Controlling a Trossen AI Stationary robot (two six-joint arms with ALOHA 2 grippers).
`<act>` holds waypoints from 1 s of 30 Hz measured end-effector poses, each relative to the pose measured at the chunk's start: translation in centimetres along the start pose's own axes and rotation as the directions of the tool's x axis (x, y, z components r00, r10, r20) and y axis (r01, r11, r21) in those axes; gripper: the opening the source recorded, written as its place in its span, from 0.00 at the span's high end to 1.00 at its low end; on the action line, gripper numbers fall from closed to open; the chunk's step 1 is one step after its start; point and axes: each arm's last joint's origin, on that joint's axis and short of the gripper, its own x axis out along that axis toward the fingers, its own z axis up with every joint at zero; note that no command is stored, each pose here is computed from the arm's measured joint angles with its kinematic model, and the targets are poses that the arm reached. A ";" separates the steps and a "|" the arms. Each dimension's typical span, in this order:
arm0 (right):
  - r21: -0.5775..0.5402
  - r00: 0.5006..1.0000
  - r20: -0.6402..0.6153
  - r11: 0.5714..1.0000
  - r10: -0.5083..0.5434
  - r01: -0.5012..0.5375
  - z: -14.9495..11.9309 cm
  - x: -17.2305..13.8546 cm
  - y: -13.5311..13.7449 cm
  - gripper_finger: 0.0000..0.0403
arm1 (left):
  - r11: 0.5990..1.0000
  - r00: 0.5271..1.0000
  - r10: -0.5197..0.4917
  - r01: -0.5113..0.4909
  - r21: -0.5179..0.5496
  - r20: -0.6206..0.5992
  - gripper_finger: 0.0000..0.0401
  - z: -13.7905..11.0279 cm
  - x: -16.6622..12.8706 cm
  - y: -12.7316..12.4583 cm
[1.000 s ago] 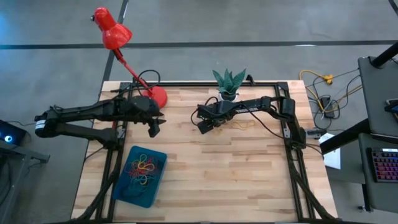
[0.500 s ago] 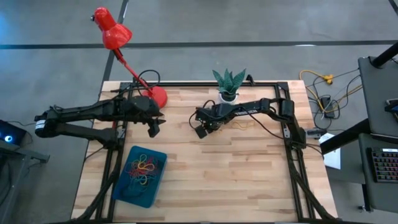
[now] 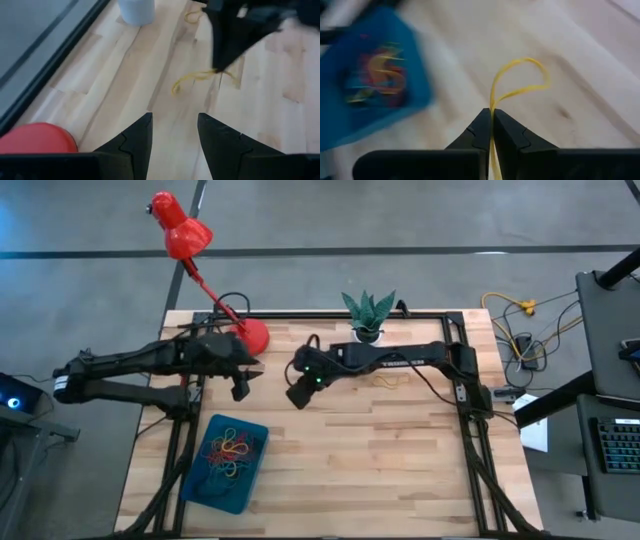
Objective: Pick and place rubber bands into bin
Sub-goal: Put the yellow rubber band into the blue bin
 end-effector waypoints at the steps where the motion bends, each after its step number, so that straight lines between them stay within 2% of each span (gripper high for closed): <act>1: -0.016 0.999 0.006 0.999 0.042 -0.042 0.4 -0.6 0.7 0.98 | 1.000 1.000 -0.001 0.001 0.005 0.012 0.65 -0.1 -0.4 0.0; 4: -0.036 0.990 -0.001 0.989 0.140 -0.140 1.0 -1.5 2.5 0.98 | 1.000 0.999 -0.006 0.005 0.029 0.053 0.65 -0.2 -1.8 0.2; 7: -0.064 0.981 -0.011 0.979 0.194 -0.195 1.0 -0.9 4.0 0.98 | 0.999 0.992 -0.014 0.009 0.040 0.123 0.65 -0.4 -3.4 0.4; 12: -0.043 0.930 -0.032 0.929 0.365 -0.367 1.5 2.1 6.2 0.98 | 0.999 0.973 -0.025 0.019 0.030 0.230 0.65 -0.7 -5.8 0.7; 16: -0.061 0.898 -0.024 0.896 0.440 -0.440 2.0 5.1 7.9 0.98 | 0.999 0.962 -0.029 0.020 0.036 0.272 0.65 -0.9 -6.8 0.9; 20: -0.087 0.832 -0.052 0.827 0.553 -0.555 2.1 6.7 9.7 0.98 | 0.999 0.949 -0.033 0.017 0.052 0.312 0.65 -1.5 -7.9 1.1; 22: -0.042 0.781 -0.050 0.780 0.623 -0.625 1.9 7.6 9.9 0.98 | 0.999 0.944 -0.034 0.018 0.050 0.328 0.65 -1.7 -8.3 1.1; 25: 0.001 0.741 -0.099 0.745 0.664 -0.667 1.1 8.9 10.1 0.98 | 0.999 0.939 -0.035 0.020 0.047 0.342 0.65 -2.0 -8.7 1.2; 30: -0.124 0.676 -0.076 0.666 0.733 -0.736 1.0 7.7 12.0 0.98 | 0.999 0.943 -0.034 0.020 0.047 0.332 0.65 -2.5 -8.5 1.3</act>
